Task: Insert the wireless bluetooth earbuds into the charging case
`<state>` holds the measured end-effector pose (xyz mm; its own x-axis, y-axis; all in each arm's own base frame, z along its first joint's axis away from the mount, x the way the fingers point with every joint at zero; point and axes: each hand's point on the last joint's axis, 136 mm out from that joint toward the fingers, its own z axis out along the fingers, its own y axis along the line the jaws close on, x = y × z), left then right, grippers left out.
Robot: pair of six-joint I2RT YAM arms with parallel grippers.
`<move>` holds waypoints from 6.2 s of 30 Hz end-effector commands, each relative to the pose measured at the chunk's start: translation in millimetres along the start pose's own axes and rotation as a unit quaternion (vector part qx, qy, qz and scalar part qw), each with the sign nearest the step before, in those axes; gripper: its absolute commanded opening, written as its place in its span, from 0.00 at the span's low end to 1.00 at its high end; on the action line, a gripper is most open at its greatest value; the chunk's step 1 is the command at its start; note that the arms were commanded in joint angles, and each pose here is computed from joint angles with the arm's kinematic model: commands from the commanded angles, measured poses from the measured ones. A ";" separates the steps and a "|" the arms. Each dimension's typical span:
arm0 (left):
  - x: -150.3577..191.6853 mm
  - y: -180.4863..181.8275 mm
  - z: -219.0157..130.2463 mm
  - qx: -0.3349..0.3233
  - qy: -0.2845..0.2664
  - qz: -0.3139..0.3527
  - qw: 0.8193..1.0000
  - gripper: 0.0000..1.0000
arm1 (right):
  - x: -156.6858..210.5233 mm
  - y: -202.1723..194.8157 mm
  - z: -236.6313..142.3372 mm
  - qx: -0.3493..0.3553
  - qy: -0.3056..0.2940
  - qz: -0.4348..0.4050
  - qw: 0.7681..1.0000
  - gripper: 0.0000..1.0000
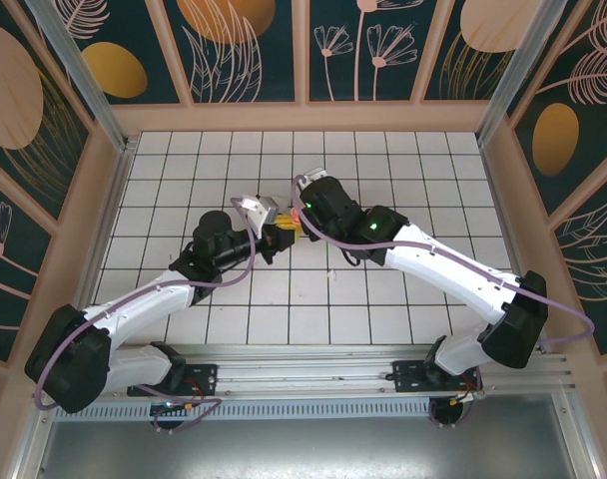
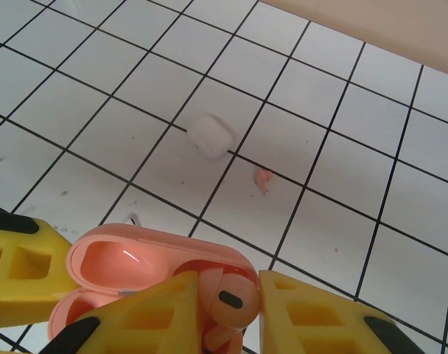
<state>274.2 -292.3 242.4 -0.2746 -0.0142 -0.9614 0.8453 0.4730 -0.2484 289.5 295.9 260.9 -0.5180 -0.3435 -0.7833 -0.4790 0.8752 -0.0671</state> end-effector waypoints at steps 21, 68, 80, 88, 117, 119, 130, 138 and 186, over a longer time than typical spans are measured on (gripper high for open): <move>-46.5 -15.3 -0.2 0.027 -0.061 0.015 0.998 0.00 | 26.6 30.9 -4.4 -0.082 0.019 -0.027 0.996 0.32; -53.9 -28.8 -13.7 0.049 -0.090 0.035 0.994 0.00 | -28.2 22.9 -58.4 -0.213 -0.026 0.123 0.969 0.34; -54.3 -32.7 -15.8 0.057 -0.089 0.033 0.994 0.00 | -34.6 0.4 -56.5 -0.165 -0.034 0.145 0.975 0.39; -49.9 -34.2 -17.0 0.061 -0.085 0.031 0.994 0.00 | -39.6 -4.5 -60.2 -0.166 -0.039 0.147 0.974 0.41; -47.3 -34.4 -16.4 0.064 -0.080 0.030 0.994 0.00 | -39.3 -12.7 -80.7 -0.192 -0.040 0.198 0.960 0.43; -47.2 -34.4 -16.0 0.064 -0.080 0.029 0.994 0.00 | -35.7 -12.8 -80.4 -0.197 -0.037 0.205 0.958 0.43; -49.3 -36.1 -15.2 0.070 -0.080 0.028 0.994 0.00 | -22.4 -14.7 -69.2 -0.216 -0.018 0.231 0.948 0.40; -47.3 -36.7 -14.5 0.073 -0.078 0.026 0.994 0.00 | -21.7 -7.7 -66.9 -0.236 -0.015 0.224 0.946 0.40; -37.1 -33.3 -9.7 0.072 -0.062 0.029 0.995 0.00 | -27.5 -5.7 -56.8 -0.237 -0.011 0.156 0.959 0.09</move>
<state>255.6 -296.5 280.6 -0.2106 -0.0968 -0.9728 0.9015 0.3657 -0.2316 263.6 281.5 301.1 -0.7208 -0.0592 -0.6906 -0.5309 0.6878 0.4951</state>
